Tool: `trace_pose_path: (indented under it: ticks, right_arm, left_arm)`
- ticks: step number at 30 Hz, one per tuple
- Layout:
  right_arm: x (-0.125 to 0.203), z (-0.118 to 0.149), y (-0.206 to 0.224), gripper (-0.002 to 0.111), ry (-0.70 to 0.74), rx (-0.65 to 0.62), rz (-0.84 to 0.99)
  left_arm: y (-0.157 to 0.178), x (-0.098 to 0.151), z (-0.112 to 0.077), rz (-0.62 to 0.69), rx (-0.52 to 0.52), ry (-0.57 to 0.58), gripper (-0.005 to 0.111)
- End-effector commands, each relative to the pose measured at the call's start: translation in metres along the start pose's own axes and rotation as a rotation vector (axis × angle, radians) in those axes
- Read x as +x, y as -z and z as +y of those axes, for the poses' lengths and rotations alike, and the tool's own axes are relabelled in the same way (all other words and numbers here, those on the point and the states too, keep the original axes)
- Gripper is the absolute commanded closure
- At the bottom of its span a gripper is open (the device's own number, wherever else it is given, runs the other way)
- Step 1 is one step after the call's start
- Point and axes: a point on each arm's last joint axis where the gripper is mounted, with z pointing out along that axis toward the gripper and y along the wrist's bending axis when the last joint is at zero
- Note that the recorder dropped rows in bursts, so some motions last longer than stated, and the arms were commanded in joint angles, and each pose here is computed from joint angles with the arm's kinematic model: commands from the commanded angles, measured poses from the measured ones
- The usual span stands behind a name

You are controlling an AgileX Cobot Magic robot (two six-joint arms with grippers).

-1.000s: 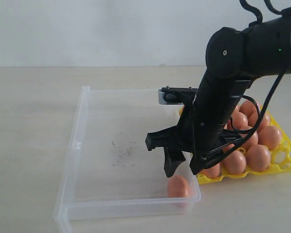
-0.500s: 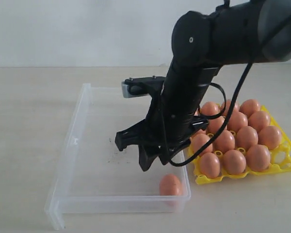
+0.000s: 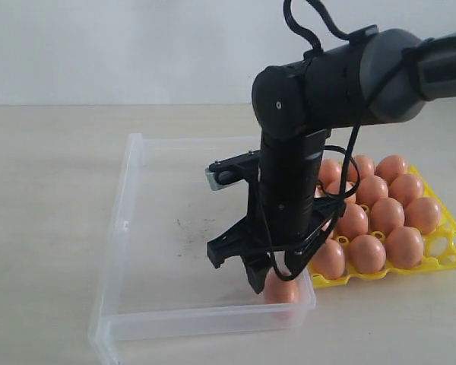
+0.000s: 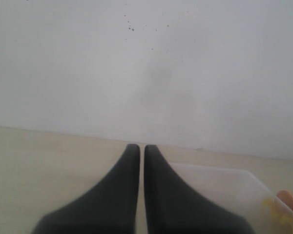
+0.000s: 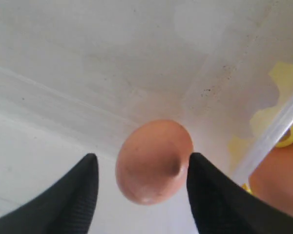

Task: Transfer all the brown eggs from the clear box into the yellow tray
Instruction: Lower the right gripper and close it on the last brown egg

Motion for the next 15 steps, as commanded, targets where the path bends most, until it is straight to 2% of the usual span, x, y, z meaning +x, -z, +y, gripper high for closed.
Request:
trace_pose_path:
  ticks: [1,9,12,15]
  right_arm:
    - [-0.001,-0.002,-0.006,0.050,-0.050,0.019,0.023]
    - [-0.001,-0.003,-0.021,0.052,-0.108,0.035,0.085]
    - [0.001,-0.004,-0.026,0.065,-0.109,0.044,0.128]
    - [0.000,-0.005,-0.032,0.090,-0.094,0.051,0.146]
  left_arm:
    - [0.000,-0.003,0.000,-0.020,0.005,0.018,0.103]
    - [0.000,-0.003,0.000,-0.020,0.005,0.018,0.103]
    - [0.000,-0.003,0.000,-0.020,0.005,0.018,0.103]
    - [0.000,-0.003,0.000,-0.020,0.005,0.018,0.103]
